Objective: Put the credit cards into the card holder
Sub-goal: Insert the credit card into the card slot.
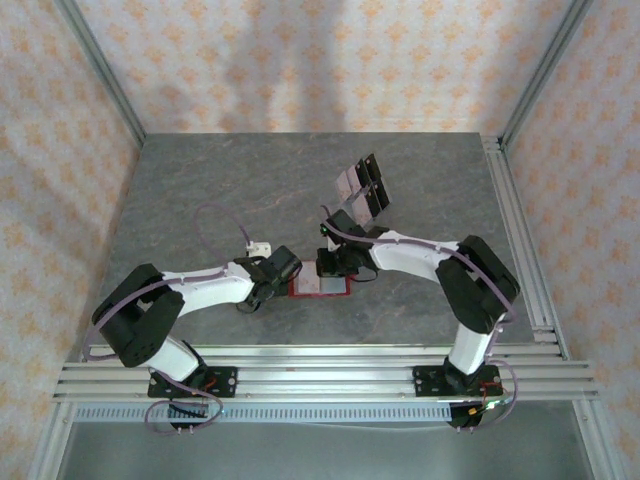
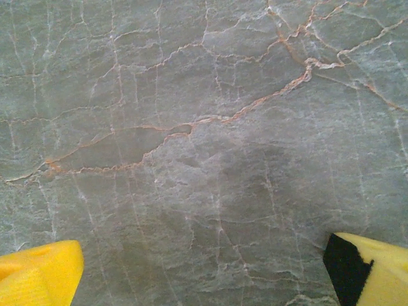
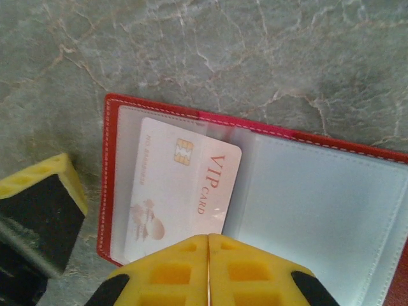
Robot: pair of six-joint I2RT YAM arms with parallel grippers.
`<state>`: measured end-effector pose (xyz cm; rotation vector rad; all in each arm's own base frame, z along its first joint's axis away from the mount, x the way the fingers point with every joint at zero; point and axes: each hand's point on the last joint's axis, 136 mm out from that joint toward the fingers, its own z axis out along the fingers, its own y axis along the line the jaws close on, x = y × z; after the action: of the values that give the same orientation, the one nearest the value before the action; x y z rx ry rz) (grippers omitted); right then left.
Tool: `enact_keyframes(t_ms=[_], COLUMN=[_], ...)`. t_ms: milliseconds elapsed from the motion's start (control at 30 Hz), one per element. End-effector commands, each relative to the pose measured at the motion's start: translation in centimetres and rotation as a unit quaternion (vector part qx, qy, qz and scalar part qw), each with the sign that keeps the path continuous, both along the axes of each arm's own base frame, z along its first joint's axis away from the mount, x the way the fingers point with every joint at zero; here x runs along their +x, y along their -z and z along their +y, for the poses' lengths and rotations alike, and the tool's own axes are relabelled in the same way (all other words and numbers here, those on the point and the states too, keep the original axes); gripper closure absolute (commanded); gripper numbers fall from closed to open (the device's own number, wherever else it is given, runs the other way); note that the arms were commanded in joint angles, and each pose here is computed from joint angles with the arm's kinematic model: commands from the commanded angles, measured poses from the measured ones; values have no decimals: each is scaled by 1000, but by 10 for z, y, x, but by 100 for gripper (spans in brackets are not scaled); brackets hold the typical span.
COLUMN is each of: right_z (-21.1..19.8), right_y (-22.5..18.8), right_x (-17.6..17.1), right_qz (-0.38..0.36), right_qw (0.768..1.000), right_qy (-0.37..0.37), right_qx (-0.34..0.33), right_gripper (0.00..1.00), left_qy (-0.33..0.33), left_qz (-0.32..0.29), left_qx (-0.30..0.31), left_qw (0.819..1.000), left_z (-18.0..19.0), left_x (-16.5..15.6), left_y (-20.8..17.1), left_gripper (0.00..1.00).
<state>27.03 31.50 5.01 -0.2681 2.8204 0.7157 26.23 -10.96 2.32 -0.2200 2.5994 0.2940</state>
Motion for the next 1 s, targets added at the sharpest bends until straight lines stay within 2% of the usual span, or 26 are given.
enact_keyframes(t_ms=[0, 267, 967], right_z=[0, 0, 24], right_y=[8, 20, 21], right_x=[1, 1, 1], right_qz=[2, 11, 29], right_qw=[1000, 1000, 999], right_qy=[-5, -8, -37], right_qx=[-16, -25, -14], right_gripper=[92, 93, 93], left_qy=[0, 1, 4], left_qz=[-3, 1, 8], left_qx=[3, 3, -1], left_qw=[1000, 1000, 1000], left_z=[-3, -3, -7], left_x=[4, 3, 3], left_y=[1, 5, 12], left_gripper=[0, 0, 0])
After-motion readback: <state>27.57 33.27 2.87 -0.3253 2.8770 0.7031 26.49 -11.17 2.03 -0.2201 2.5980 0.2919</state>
